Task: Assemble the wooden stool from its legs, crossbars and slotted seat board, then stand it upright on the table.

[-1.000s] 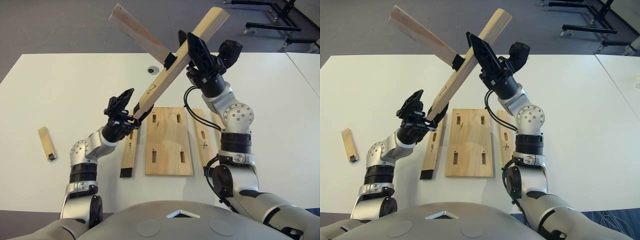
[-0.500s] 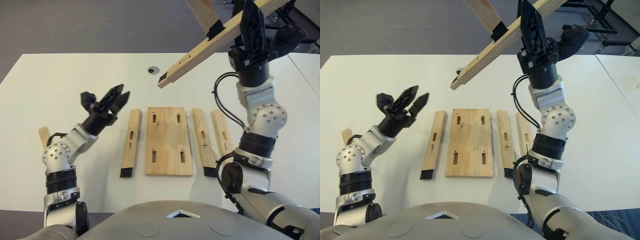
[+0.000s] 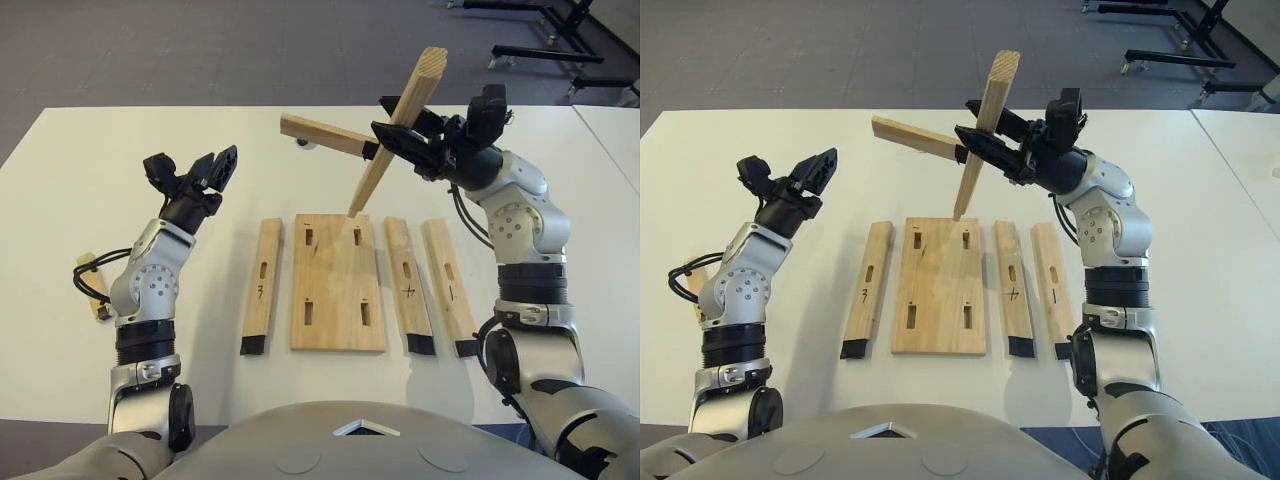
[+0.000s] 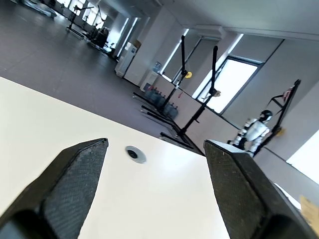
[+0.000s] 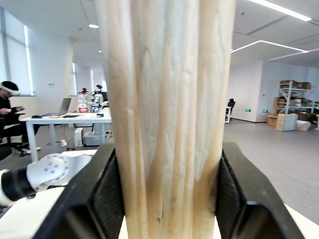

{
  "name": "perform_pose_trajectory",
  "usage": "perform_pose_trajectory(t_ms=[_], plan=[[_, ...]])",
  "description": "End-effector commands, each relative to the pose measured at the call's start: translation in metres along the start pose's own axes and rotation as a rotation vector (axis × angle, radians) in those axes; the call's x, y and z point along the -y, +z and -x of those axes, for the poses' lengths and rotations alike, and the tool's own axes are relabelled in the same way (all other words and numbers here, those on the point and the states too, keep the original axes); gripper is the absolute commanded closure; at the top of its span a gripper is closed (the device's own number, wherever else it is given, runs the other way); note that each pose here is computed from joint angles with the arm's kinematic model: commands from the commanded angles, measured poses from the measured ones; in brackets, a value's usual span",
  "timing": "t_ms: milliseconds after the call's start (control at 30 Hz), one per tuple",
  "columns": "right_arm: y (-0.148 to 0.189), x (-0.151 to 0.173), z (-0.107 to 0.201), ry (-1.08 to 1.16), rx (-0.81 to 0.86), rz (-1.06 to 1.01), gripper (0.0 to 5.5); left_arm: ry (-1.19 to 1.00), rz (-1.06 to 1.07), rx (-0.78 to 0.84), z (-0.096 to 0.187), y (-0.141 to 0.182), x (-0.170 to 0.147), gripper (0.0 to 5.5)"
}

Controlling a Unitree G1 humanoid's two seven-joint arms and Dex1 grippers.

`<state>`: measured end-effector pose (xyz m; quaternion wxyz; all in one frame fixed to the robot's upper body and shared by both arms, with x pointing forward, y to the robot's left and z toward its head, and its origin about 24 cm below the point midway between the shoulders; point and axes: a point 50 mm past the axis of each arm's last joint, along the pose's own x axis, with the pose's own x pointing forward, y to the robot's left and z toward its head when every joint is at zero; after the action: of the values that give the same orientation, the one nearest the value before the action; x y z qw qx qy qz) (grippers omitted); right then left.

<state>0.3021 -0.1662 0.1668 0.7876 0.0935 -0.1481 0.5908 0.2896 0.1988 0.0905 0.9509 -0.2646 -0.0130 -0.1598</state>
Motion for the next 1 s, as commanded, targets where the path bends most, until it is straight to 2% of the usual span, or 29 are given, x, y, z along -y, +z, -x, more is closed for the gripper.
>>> perform_pose_trajectory(t_ms=[33, 300, 533, 1000], plan=[[-0.008, -0.001, 0.014, 0.032, -0.031, -0.009, 3.44, -0.041, -0.074, 0.024, -0.01, 0.007, 0.009, 1.99], [-0.029, 0.003, 0.018, -0.004, -0.016, -0.067, 3.44, -0.116, -0.29, -0.173, -0.016, -0.002, 0.01, 1.99], [-0.046, 0.004, 0.023, 0.009, -0.054, -0.118, 3.44, -0.193, -0.274, -0.242, -0.018, -0.01, 0.017, 1.99], [-0.019, 0.014, 0.012, 0.108, -0.034, -0.027, 3.44, -0.218, -0.27, -0.244, -0.018, -0.012, 0.019, 1.99]])
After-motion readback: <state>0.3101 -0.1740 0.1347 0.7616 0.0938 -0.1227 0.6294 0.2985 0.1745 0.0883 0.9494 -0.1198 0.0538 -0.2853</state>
